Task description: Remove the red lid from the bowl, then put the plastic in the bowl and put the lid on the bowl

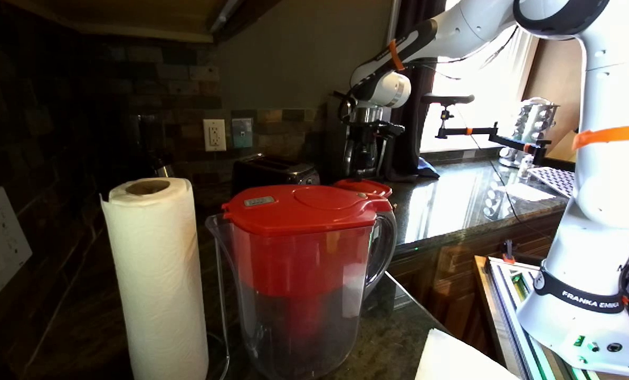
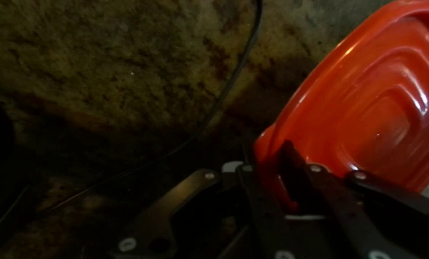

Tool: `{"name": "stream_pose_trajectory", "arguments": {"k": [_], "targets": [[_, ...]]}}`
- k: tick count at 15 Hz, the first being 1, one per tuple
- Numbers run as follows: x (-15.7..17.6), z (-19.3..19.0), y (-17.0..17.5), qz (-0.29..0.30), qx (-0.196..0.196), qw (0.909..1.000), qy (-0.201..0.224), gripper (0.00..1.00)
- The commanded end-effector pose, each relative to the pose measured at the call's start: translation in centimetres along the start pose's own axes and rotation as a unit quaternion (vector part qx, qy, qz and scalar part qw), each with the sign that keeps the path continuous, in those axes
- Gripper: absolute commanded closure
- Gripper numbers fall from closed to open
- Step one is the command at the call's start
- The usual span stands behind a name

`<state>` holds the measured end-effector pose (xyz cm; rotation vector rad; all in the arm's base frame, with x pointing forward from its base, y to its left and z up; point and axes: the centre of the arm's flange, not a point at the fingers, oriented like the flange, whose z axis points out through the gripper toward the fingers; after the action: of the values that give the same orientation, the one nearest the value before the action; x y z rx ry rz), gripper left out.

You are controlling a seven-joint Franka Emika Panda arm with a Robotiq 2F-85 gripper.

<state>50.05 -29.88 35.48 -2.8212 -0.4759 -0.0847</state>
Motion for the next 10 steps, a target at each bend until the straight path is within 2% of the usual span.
{"name": "stream_pose_trajectory", "arguments": {"k": [1, 10], "targets": [[-0.8, -1.4, -2.7, -0.020, 0.023, 0.9995, 0.005, 0.94], [1.2, -0.6, -8.9, 0.016, 0.023, 0.9996, -0.010, 0.94]]}}
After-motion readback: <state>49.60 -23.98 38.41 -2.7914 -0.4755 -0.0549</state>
